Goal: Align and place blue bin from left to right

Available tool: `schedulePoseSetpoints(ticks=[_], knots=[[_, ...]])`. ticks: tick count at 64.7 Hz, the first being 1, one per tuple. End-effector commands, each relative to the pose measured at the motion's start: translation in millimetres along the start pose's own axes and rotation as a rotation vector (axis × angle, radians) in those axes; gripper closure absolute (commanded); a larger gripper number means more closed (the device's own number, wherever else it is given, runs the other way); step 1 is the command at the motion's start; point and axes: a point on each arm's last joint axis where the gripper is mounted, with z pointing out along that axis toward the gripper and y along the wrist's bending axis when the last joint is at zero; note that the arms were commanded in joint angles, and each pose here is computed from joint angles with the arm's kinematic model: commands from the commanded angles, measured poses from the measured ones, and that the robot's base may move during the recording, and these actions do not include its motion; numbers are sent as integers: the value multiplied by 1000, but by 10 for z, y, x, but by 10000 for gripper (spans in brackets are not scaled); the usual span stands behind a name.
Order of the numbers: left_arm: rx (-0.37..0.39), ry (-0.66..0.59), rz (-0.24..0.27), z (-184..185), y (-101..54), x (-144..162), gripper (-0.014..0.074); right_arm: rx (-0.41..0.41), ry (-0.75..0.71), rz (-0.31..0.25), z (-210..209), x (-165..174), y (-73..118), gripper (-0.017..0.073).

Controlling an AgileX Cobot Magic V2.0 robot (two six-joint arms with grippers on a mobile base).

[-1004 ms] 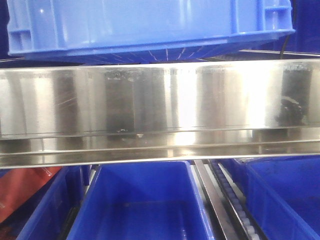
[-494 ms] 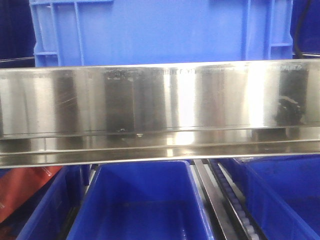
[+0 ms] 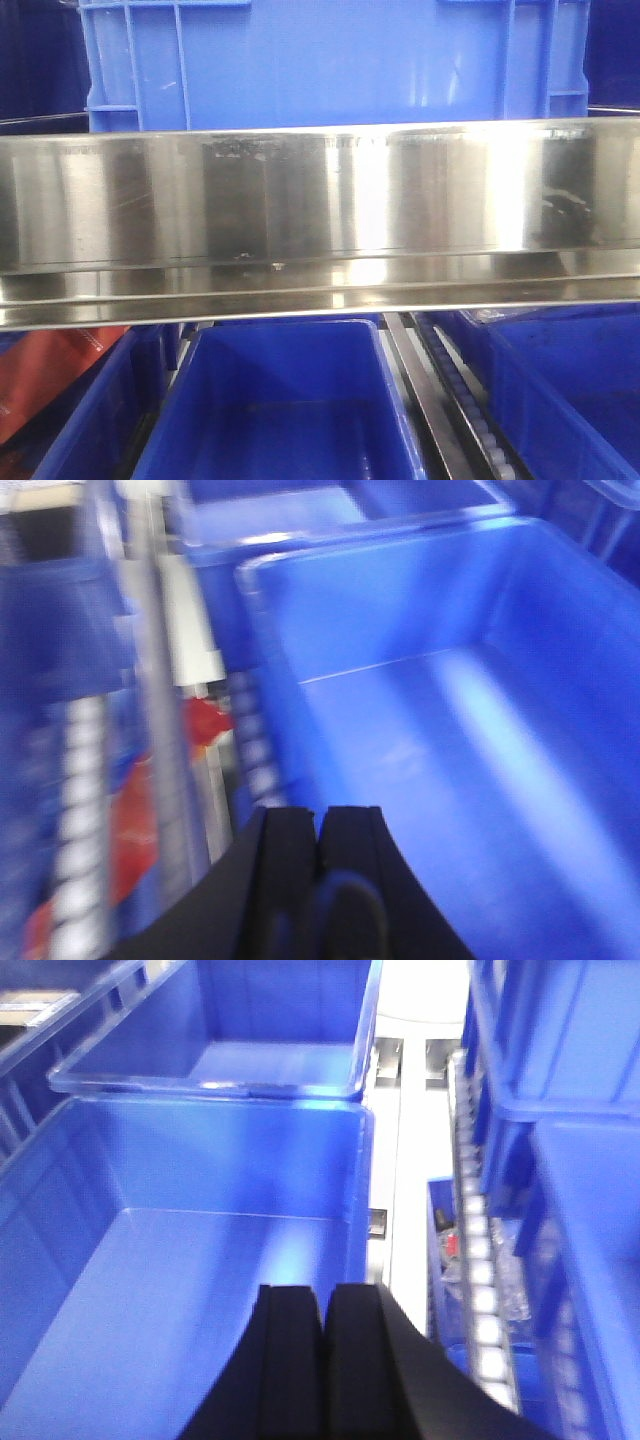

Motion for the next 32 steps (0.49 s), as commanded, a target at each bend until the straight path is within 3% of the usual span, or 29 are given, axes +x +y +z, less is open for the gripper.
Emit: schedulePoseSetpoints(ticks=[1, 7, 20, 32], knots=[[-2, -36, 11, -112, 15, 69, 704, 31, 2, -28, -91, 45, -35, 634], [-7, -56, -13, -86, 65, 227, 704, 68, 29, -48, -57, 176, -77, 634], [5, -131, -67, -101, 181, 734, 704, 62, 9, -69, -2, 589, -100, 634], [18, -238, -62, -252, 212, 1355, 704, 43, -47, -85, -145, 1230, -133, 634]])
